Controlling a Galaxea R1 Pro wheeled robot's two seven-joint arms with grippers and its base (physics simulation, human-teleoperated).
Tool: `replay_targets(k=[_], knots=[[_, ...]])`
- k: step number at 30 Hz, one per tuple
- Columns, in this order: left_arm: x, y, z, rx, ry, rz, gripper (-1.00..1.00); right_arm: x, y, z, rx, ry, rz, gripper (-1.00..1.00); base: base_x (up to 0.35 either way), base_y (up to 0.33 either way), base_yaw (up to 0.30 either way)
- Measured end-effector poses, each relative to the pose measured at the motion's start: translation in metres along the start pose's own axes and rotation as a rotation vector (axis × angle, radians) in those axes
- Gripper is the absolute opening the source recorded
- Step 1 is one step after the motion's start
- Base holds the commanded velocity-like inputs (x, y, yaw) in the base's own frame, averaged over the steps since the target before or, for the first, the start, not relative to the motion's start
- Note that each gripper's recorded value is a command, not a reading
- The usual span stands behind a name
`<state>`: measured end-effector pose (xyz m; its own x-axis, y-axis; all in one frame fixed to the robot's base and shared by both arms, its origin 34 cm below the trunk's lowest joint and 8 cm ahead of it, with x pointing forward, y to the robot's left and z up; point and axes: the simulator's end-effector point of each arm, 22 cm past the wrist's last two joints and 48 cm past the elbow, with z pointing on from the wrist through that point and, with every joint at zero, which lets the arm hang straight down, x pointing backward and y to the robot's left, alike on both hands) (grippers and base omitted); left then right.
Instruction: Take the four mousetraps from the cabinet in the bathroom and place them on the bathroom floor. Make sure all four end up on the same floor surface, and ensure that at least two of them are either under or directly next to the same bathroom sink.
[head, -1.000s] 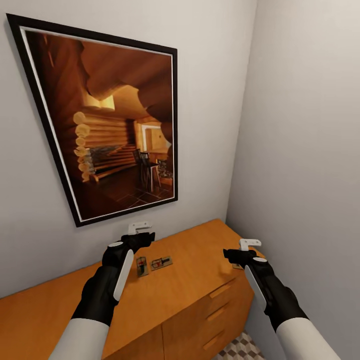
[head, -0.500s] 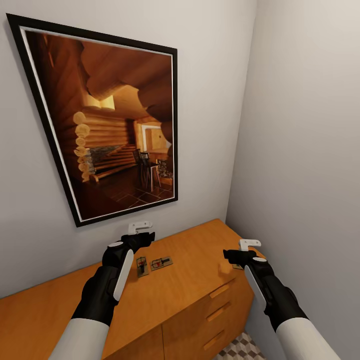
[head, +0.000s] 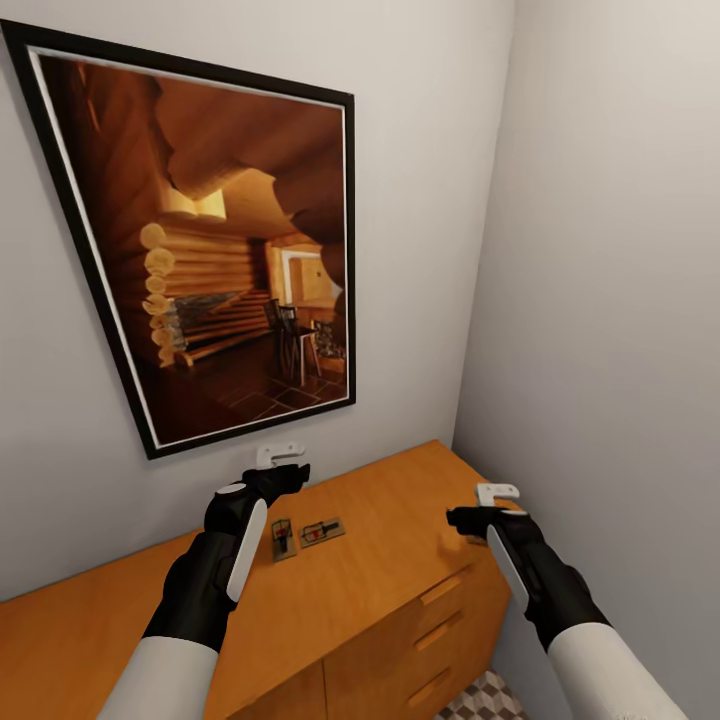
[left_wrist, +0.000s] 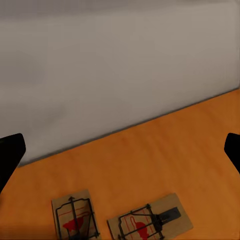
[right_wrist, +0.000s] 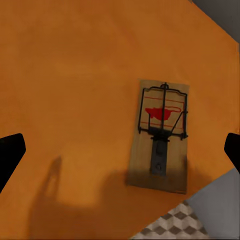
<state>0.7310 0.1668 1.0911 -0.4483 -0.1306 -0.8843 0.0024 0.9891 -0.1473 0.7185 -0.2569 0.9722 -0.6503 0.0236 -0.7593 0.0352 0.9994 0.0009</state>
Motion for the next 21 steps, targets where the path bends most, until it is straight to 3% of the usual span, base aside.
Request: replay_targets(k=[10, 16, 21], knots=[[0.000, 0.000, 0.000, 0.001, 0.001, 0.000, 1.00, 0.049, -0.009, 0.025, 0.025, 0.165, -0.015, 1.00, 0.032, 0.000, 0.000], [0.000, 0.000, 0.000, 0.001, 0.000, 0.000, 1.00, 0.052, -0.017, 0.035, 0.052, 0.244, -0.041, 1.00, 0.003, 0.000, 0.000], [0.000, 0.000, 0.000, 0.002, 0.000, 0.000, 1.00, 0.033, -0.024, 0.036, 0.079, 0.265, -0.086, 1.00, 0.000, 0.000, 0.000]])
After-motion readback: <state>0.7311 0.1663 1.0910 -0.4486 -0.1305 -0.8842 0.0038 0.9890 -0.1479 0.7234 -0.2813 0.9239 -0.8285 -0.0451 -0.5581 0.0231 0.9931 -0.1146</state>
